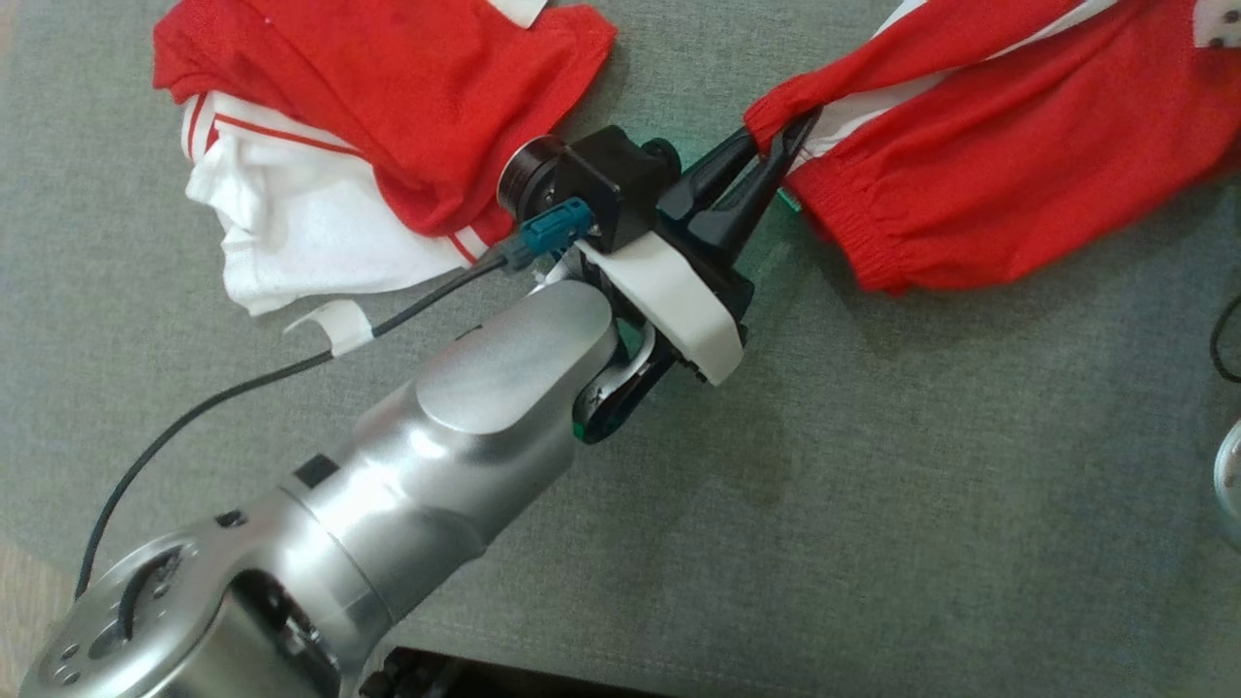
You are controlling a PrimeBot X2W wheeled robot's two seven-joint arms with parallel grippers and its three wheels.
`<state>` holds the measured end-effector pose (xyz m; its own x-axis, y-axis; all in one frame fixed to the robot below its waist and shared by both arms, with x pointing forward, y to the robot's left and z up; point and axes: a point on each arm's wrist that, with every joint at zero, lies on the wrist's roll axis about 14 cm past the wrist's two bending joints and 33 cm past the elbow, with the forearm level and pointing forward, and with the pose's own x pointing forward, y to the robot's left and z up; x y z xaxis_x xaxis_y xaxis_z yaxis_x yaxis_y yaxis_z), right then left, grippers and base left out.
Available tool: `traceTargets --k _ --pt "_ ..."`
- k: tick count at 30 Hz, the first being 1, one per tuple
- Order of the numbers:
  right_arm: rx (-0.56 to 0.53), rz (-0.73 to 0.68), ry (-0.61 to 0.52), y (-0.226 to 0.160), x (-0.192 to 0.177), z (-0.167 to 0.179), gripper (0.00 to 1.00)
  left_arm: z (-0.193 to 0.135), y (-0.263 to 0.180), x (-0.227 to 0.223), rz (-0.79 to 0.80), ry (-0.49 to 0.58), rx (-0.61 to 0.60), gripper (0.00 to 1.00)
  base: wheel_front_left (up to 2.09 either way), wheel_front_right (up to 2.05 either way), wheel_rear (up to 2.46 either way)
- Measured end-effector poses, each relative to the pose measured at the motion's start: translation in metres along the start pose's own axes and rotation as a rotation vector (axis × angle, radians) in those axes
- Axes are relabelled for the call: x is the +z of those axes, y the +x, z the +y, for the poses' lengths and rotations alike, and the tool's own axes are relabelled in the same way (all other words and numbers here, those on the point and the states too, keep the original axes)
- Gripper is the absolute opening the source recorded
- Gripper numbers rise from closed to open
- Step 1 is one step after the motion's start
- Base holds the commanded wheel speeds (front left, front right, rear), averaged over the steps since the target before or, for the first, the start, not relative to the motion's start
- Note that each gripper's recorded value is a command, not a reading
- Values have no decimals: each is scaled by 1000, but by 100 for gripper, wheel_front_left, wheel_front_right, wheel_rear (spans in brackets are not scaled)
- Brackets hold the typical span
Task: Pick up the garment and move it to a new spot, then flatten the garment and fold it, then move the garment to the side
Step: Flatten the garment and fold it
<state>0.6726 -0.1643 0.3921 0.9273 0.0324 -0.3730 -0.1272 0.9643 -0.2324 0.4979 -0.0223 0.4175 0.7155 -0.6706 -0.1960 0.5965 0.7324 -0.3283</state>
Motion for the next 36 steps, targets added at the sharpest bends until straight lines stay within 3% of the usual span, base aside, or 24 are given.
traceTargets --k 1,2,12,20,29,36 --pt "-2 -1 8 0 0 -1 100 0 -1 -1 5 -4 2 71 0 0 0" --pt "-5 -4 16 0 0 -1 100 0 -1 -3 11 -14 5 100 0 0 0" --pt "-33 -87 75 -10 22 -13 100 4 -6 2 15 12 40 100 0 0 0" --pt "-49 -207 209 -36 58 -23 100 10 -16 31 -43 65 109 100 0 0 0" --pt "-36 -400 302 -92 123 -24 100 9 -45 62 -126 114 202 100 0 0 0" --pt "21 -495 375 -146 119 -9 100 25 -91 115 -307 183 374 100 0 0 0"
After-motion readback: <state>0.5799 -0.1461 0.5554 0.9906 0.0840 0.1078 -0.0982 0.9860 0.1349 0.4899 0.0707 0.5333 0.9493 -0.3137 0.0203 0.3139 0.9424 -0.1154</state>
